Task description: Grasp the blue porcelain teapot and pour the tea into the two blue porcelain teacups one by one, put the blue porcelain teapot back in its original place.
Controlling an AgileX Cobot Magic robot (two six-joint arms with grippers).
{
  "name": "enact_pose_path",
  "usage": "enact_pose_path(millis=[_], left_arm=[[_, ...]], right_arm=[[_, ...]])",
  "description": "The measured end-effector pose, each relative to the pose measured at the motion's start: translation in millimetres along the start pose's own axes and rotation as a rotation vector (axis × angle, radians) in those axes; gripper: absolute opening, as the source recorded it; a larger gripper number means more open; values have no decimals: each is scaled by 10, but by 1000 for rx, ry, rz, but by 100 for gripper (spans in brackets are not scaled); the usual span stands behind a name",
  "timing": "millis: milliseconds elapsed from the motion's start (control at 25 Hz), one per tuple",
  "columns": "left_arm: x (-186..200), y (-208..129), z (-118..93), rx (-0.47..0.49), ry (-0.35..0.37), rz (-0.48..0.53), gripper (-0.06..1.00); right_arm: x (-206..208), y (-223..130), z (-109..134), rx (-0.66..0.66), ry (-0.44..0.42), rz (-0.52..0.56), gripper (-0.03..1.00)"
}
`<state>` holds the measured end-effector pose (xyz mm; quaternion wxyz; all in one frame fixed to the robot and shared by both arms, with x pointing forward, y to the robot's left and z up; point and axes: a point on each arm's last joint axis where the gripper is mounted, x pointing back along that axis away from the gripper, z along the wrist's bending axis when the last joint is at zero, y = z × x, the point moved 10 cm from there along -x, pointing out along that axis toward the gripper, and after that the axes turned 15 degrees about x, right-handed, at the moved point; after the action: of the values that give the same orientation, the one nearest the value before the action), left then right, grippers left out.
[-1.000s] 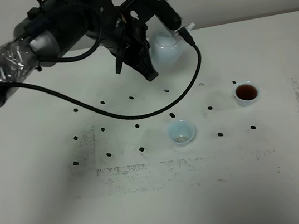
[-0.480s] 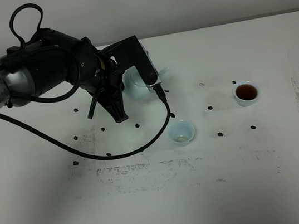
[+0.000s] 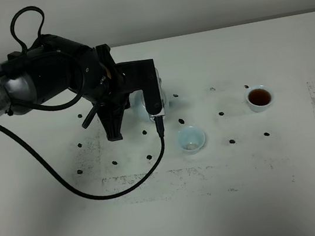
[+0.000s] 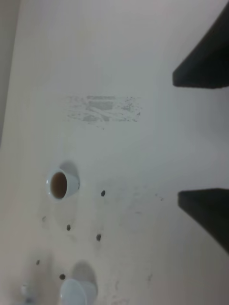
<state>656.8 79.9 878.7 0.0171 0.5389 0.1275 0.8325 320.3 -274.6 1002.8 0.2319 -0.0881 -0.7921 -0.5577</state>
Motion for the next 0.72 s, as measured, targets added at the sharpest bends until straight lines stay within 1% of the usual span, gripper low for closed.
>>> enact_pose_path(millis=[360, 480, 720], left_arm=[[7, 117, -130, -142, -63, -67, 7], [9, 139, -145, -167, -69, -79, 7], [9, 139, -145, -178, -68, -80, 7]], right_arm=[[0, 0, 0, 0, 0, 0, 45], [0, 0, 0, 0, 0, 0, 45], [0, 0, 0, 0, 0, 0, 45]])
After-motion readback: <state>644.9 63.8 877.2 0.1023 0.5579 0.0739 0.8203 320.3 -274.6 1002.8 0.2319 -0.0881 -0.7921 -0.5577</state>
